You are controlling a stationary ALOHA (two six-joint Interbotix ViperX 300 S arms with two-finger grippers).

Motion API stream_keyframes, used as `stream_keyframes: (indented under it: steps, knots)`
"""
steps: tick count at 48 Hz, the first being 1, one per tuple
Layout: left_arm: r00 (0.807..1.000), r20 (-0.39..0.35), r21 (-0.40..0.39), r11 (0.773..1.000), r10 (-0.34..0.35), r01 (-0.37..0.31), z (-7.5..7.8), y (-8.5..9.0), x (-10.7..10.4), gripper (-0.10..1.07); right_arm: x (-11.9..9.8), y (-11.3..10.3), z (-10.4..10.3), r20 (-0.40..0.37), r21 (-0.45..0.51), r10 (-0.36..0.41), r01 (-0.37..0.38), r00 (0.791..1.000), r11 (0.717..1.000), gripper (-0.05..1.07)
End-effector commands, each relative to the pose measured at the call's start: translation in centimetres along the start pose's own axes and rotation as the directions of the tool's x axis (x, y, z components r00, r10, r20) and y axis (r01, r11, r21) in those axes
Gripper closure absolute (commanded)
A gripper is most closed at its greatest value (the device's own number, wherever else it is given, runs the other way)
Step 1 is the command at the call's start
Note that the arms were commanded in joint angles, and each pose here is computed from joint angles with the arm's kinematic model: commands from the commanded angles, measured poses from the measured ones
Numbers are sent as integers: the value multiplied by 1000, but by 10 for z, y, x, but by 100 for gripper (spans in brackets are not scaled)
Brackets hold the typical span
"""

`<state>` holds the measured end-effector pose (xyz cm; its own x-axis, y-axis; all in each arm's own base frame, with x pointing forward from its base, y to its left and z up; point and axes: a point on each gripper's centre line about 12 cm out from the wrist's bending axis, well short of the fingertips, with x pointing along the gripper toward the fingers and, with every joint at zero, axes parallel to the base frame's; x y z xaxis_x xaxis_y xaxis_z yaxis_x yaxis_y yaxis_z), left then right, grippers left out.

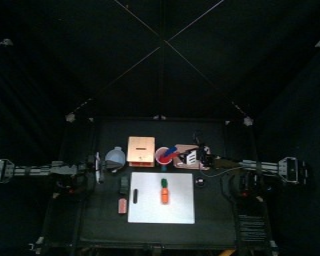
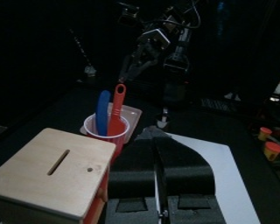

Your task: Cut carrot

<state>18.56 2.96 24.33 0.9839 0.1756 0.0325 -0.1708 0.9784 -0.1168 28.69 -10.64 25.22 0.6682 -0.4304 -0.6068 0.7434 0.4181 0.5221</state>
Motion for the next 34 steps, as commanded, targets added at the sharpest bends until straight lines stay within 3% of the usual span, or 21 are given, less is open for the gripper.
stream_keyframes:
  steps: [1, 9, 18, 28, 34]
  knots:
    - [1000, 8, -5, 1000, 1, -1, 2, 0, 2, 82, 2, 10, 11, 12, 42, 28, -28, 1000, 999, 6]
    - [1000, 4, -2, 1000, -5, 5, 2, -1, 2, 82, 17, 19, 12, -4, 76, 62, -61, 998, 995, 7]
    - [1000, 18, 6, 1000, -8, 8, 9, -2, 4, 82, 37, 16, 5, -42, 94, 25, -21, 999, 995, 15]
    - [1000, 14, 19, 1000, -15, 15, 8, -3, 4, 82, 47, 6, -1, -65, 110, -14, 21, 998, 994, 43]
    - [1000, 13, 18, 1000, -13, 13, 7, -3, 4, 82, 41, 8, 3, -53, 106, 1, 5, 999, 994, 62]
